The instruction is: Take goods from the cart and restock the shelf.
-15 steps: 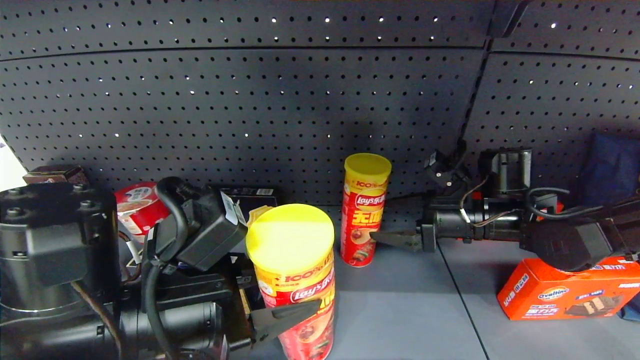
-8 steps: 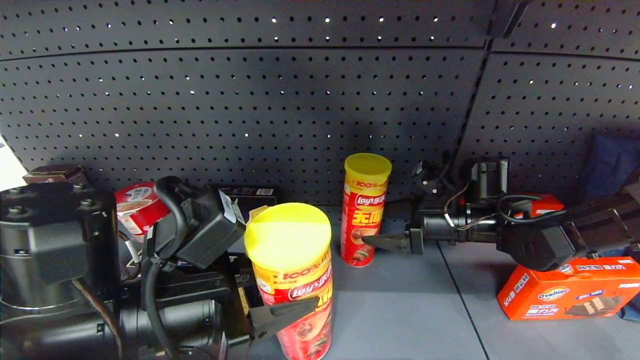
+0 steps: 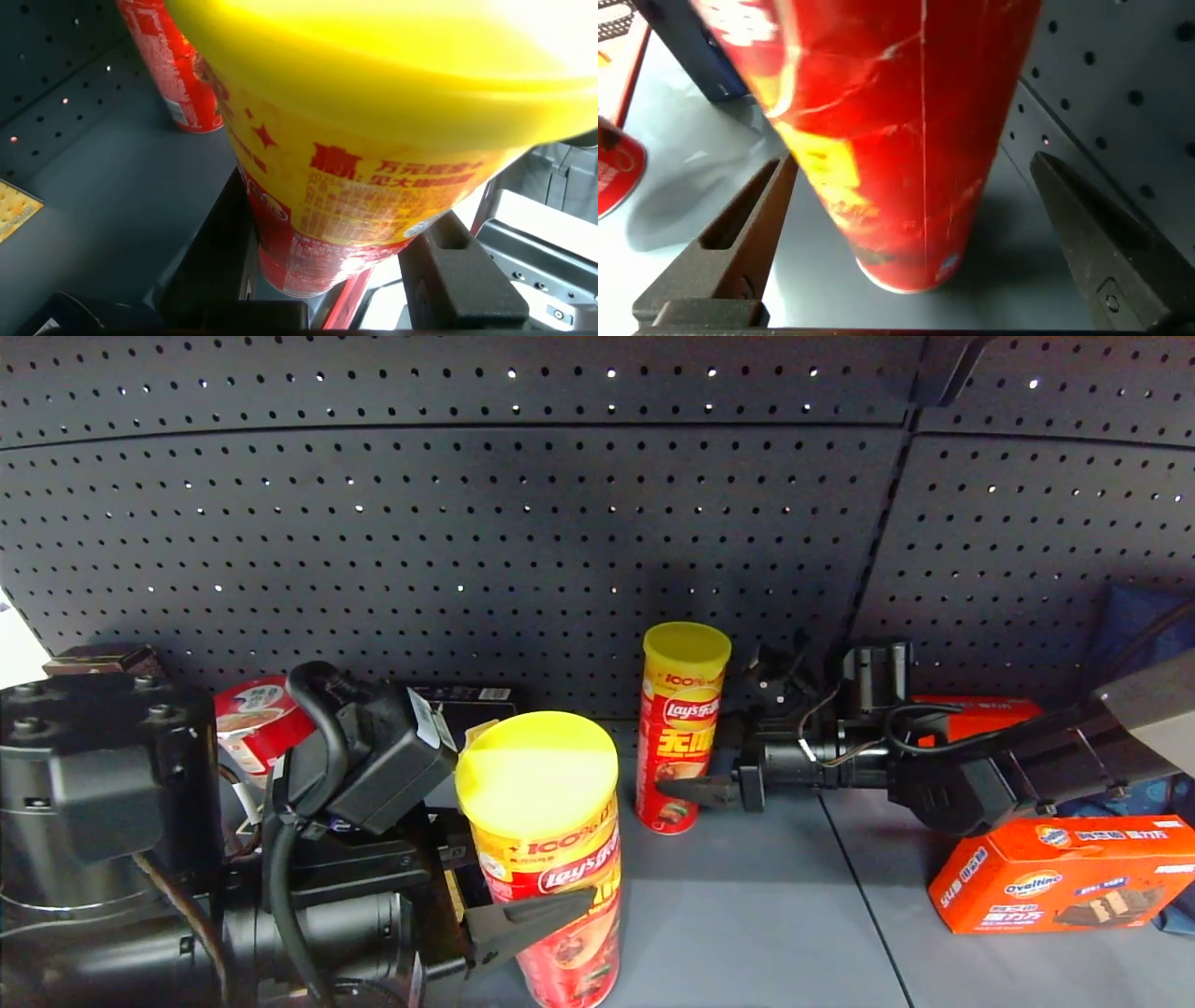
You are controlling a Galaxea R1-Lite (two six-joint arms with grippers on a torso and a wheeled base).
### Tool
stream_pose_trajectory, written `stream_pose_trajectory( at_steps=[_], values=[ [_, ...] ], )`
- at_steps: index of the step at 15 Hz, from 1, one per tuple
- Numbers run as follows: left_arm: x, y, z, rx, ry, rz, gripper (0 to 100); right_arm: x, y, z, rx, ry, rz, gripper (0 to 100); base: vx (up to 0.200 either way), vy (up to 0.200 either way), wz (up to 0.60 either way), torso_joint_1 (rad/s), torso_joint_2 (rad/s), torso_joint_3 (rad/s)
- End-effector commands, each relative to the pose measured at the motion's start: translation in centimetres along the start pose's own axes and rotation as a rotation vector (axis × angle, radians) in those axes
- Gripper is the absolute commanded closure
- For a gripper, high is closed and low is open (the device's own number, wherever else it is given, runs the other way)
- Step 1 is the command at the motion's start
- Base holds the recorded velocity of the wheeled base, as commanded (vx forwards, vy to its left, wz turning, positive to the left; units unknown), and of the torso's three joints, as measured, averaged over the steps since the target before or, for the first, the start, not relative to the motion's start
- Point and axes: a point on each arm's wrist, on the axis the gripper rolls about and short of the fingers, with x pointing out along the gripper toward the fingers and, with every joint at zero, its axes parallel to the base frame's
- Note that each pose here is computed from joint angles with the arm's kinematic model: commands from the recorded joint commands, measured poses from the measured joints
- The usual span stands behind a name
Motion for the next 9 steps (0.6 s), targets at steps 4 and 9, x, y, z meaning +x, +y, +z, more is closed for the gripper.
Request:
stream_pose_trajectory(
  at_steps=[4,9],
  values=[
    [-0.05,0.0,-0.15,-0.002,0.004,0.001,100,1.24,-0.18,-0.07,-0.007,-0.004,0.009,0,0.0,0.0,0.0,0.0,0.0,0.0],
    [-0.02,0.0,-0.26,-0.005,0.008,0.0,100,1.2,-0.03,-0.19,-0.003,0.001,0.008,100,0.0,0.0,0.0,0.0,0.0,0.0]
  ],
)
